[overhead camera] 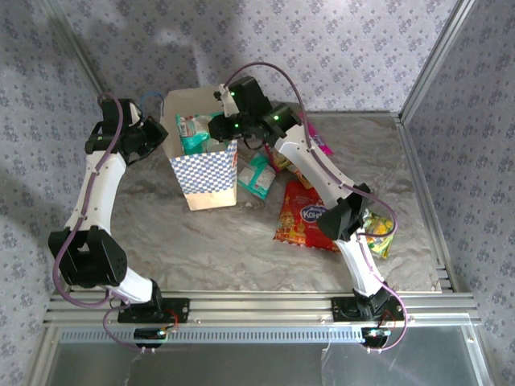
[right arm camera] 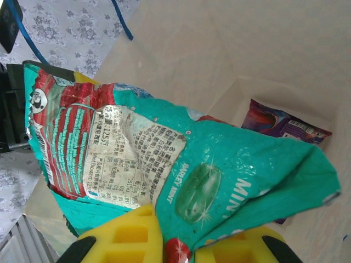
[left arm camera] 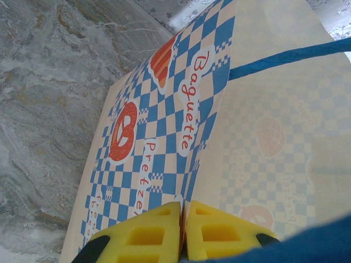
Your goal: Place the snacks into the paper bag
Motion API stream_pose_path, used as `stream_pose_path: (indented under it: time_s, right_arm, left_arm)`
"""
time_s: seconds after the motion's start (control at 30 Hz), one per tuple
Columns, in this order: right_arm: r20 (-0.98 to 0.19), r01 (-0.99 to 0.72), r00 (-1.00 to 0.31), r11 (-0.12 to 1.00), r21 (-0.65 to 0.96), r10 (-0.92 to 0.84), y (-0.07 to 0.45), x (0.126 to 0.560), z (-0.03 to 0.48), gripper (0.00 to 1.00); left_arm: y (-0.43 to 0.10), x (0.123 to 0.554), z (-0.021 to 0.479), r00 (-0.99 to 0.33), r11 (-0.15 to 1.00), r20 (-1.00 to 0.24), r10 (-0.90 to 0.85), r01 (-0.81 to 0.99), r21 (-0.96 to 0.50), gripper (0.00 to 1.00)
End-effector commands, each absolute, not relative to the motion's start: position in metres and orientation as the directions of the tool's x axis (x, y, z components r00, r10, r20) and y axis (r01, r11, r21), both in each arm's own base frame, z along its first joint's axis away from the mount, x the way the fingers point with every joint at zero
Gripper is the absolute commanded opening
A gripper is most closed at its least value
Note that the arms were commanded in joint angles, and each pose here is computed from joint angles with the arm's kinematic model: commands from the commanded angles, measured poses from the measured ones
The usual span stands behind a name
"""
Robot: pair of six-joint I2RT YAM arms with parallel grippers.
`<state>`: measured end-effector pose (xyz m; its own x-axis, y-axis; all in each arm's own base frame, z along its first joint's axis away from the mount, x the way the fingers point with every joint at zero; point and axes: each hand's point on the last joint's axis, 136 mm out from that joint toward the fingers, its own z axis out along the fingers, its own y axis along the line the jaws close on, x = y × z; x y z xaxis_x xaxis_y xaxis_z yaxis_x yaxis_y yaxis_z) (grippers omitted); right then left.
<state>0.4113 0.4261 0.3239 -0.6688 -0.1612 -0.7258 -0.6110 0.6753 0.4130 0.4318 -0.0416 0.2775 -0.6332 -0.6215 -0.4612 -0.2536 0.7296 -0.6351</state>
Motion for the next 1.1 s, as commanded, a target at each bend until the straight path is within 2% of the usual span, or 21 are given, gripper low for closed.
stream_pose_path:
  time_s: [0.0, 0.2, 0.47, 0.7, 1.07]
  right_arm:
    - [-0.728, -0.629, -0.660, 0.668, 0.399, -0.187, 0.429, 0.404, 0.324, 0.00]
    - [-0.709, -0.620, -0.675, 0.679, 0.392, -0.207, 0.427, 0.403, 0.314, 0.01]
    - [-0.697, -0.613, -0.682, 0.692, 0.381, -0.220, 0.425, 0.401, 0.308, 0.14]
    - [-0.694, -0.613, -0.683, 0.694, 0.377, -0.226, 0.423, 0.400, 0.308, 0.37]
    - [-0.710, -0.629, -0.664, 0.688, 0.363, -0.233, 0.420, 0.395, 0.319, 0.39]
  left_arm:
    - [-0.049, 0.426, 0.301, -0.630, 0.726, -0.484, -0.607, -0.192, -0.660, 0.09]
    - [-0.050, 0.426, 0.299, -0.634, 0.724, -0.478, -0.608, -0.195, -0.662, 0.09]
    - [-0.050, 0.427, 0.296, -0.638, 0.725, -0.474, -0.607, -0.199, -0.660, 0.09]
    - [-0.050, 0.426, 0.294, -0.642, 0.725, -0.470, -0.606, -0.204, -0.657, 0.09]
    - [-0.052, 0.427, 0.291, -0.650, 0.724, -0.460, -0.604, -0.208, -0.657, 0.09]
